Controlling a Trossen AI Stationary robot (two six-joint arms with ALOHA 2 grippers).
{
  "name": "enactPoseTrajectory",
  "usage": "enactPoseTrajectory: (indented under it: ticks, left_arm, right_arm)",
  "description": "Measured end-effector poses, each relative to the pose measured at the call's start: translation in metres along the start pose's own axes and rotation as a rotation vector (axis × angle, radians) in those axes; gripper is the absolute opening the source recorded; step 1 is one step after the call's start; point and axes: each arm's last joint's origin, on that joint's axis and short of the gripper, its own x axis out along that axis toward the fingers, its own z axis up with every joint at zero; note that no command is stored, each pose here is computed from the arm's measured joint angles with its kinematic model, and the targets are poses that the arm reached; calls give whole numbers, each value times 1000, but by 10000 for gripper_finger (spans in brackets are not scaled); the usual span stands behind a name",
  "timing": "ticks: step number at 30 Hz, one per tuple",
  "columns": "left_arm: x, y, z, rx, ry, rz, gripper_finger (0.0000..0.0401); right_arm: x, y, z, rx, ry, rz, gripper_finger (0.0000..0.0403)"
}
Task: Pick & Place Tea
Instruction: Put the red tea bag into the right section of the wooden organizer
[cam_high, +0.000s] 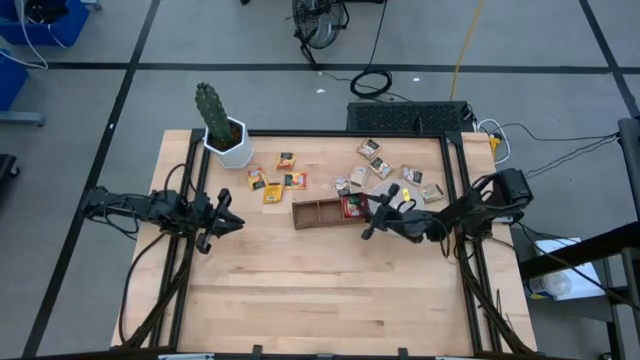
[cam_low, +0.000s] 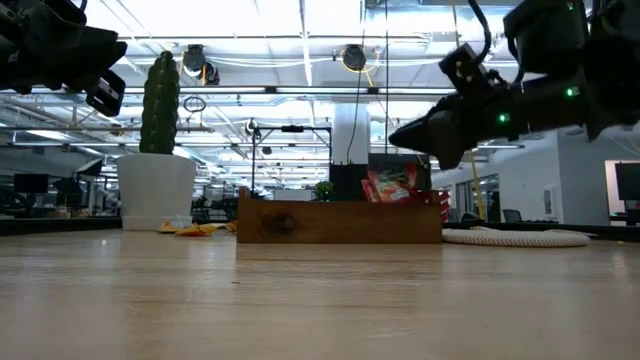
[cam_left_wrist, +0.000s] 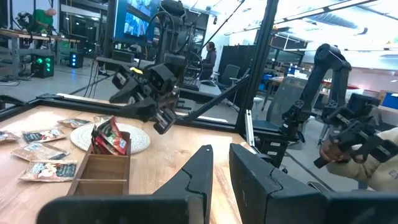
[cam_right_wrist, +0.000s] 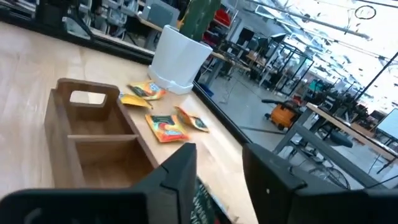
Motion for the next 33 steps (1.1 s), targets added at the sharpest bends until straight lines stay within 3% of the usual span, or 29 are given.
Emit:
enactPoseTrajectory:
  ticks: [3,6,9,15,23,30,33]
  left_arm:
    - [0,0,0,0,0,0,58]
    - [0,0,0,0,0,0,58]
    - [0,0,0,0,0,0,58]
    - [0,0,0,0,0,0,58]
    - [0,0,0,0,-1,0,58]
    - [0,0,0,0,-1,0,58]
    - [0,0,0,0,0,0,58]
  right_arm:
    - [4,2,17,-115,63,48,97]
    - [14,4,40,-261,268,211,27]
    - [29,0,59,-203,473,407,6]
    - [37,7,43,-257,646,504,0]
    - [41,7,33,-250,716,484,0]
    - [32,4,51,-223,637,491,0]
    - [32,0,54,-251,624,442,0]
